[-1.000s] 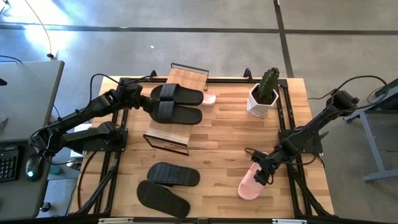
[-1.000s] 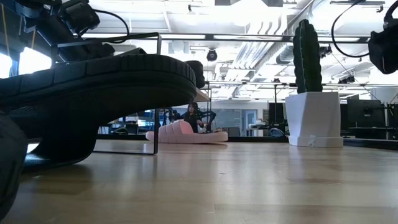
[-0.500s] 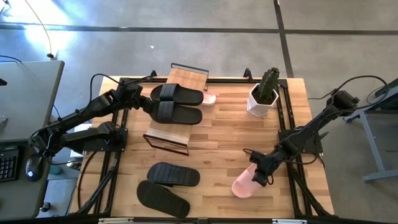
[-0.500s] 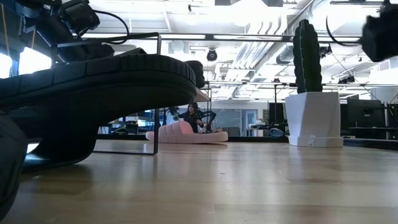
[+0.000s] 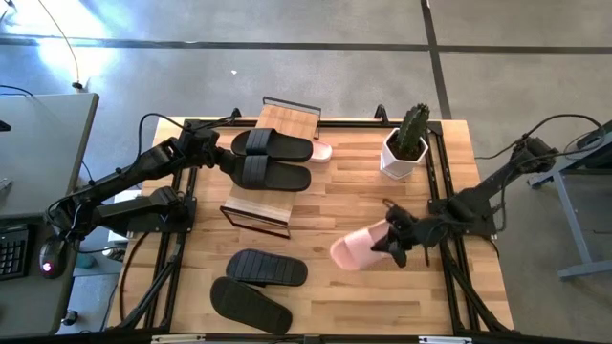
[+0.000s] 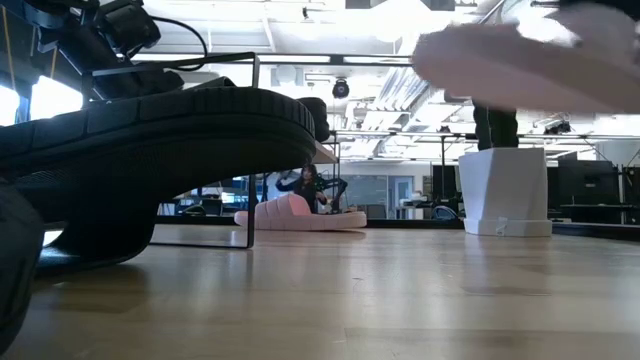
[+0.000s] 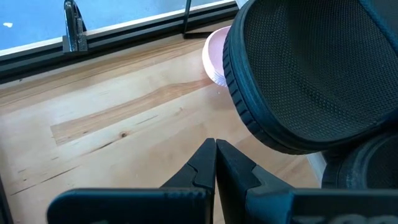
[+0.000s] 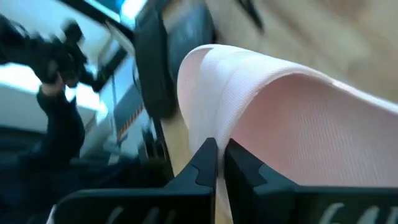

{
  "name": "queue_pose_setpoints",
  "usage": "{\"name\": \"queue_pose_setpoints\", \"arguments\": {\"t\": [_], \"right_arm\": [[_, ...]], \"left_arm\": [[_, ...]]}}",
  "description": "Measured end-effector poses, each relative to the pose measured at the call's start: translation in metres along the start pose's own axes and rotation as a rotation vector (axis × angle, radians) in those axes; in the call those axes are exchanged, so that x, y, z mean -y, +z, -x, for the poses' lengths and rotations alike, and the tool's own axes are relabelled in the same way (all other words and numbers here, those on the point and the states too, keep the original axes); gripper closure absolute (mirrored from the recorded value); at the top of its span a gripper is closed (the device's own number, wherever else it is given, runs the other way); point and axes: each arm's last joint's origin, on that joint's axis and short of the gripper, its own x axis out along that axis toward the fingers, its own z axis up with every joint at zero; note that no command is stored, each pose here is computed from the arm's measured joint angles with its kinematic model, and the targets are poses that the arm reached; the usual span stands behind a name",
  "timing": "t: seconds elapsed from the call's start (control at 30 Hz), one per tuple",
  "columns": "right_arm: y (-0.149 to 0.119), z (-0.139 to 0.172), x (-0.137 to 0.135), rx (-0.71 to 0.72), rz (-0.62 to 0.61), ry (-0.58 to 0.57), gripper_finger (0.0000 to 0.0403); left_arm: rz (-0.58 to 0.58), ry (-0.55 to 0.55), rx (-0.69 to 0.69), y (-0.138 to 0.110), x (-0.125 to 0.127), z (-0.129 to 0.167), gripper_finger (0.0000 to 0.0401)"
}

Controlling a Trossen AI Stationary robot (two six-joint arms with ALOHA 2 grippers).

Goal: Pick and place slides into the shelf
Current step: Put the pink slides under the shelf

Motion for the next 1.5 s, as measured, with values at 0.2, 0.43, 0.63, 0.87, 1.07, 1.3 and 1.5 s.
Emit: {"name": "queue_pose_setpoints", "arguments": {"t": [0.2, 0.43, 0.63, 0.87, 1.07, 1.3, 1.5], "right_arm": [[0.04, 0.034, -0.041, 0.224, 0.135, 0.022, 0.0402], [0.086, 0.068, -0.07, 0.412, 0.282, 0.048, 0.0403], [0.12, 0.069, -0.068, 0.474, 0.443, 0.157, 0.0403], [0.141, 0.01, -0.038, 0.441, 0.434, 0.337, 0.0403], [0.109, -0.029, 0.007, 0.326, 0.12, 0.173, 0.0403], [0.058, -0.034, 0.049, 0.334, -0.175, 0.016, 0.0403], [0.054, -0.044, 0.086, 0.422, -0.396, -0.116, 0.0403]], "left_arm": [[0.0, 0.0, 0.0, 0.0, 0.0, 0.0, 0.04], [0.0, 0.0, 0.0, 0.0, 0.0, 0.0, 0.04], [0.0, 0.0, 0.0, 0.0, 0.0, 0.0, 0.04], [0.0, 0.001, -0.001, 0.0, 0.0, 0.0, 0.04], [-0.003, 0.0, 0.003, 0.0, 0.0, 0.0, 0.04], [-0.006, -0.002, 0.007, 0.001, 0.0, 0.0, 0.04], [-0.002, -0.002, 0.006, 0.001, 0.0, 0.0, 0.04]]}}
